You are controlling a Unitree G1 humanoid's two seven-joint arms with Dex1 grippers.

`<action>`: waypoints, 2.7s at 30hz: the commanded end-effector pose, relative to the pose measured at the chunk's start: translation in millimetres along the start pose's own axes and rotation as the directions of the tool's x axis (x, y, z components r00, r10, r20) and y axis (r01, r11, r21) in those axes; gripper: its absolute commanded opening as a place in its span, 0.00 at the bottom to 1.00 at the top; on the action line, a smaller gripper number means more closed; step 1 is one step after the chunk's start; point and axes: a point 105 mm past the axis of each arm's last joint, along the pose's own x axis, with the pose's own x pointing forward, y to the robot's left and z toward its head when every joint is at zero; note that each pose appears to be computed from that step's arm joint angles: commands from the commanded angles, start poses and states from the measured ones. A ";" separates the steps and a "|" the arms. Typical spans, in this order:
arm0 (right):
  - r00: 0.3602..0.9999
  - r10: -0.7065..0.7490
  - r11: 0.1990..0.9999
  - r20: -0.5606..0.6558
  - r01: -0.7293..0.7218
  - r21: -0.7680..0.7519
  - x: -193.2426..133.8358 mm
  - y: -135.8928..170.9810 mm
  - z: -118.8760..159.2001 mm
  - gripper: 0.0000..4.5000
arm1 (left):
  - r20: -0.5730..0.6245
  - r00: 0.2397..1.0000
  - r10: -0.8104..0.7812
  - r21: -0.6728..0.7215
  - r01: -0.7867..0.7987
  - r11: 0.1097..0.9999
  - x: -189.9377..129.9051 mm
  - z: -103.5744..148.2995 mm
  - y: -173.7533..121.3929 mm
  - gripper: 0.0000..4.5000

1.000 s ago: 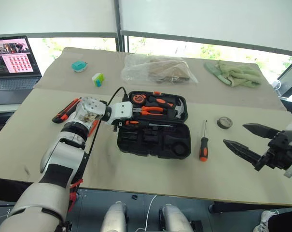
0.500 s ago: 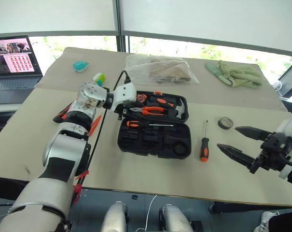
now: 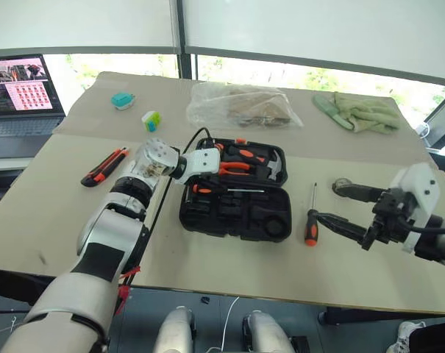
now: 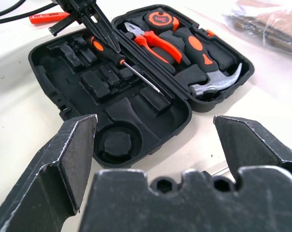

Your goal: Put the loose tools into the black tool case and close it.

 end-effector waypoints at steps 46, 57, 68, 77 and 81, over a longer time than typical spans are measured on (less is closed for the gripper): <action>0.868 -0.463 0.824 -0.180 0.497 0.274 42.9 0.7 -83.5 1.00 | 0.478 0.844 -0.245 -0.161 0.358 0.920 -88.8 103.4 -55.8 0.99; 0.817 -0.522 0.781 -0.243 0.573 0.247 59.5 -5.4 -98.0 0.62 | 0.448 0.873 -0.194 -0.153 0.289 0.945 -87.4 96.0 -43.1 1.00; 0.770 -0.634 0.720 -0.069 0.621 0.308 33.8 -36.1 -58.7 0.23 | 0.406 0.904 -0.131 -0.210 0.232 0.950 -91.9 66.1 -46.1 1.00; 0.985 0.147 0.985 0.088 -0.138 -0.102 83.1 -11.7 8.5 0.23 | 0.339 0.936 -0.092 -0.276 0.192 0.942 -109.7 49.3 -63.0 1.00; 0.927 0.374 0.890 -0.007 -0.361 -0.278 113.1 -3.2 6.5 0.23 | 0.321 0.946 -0.051 -0.291 0.150 0.945 -112.1 47.6 -62.7 1.00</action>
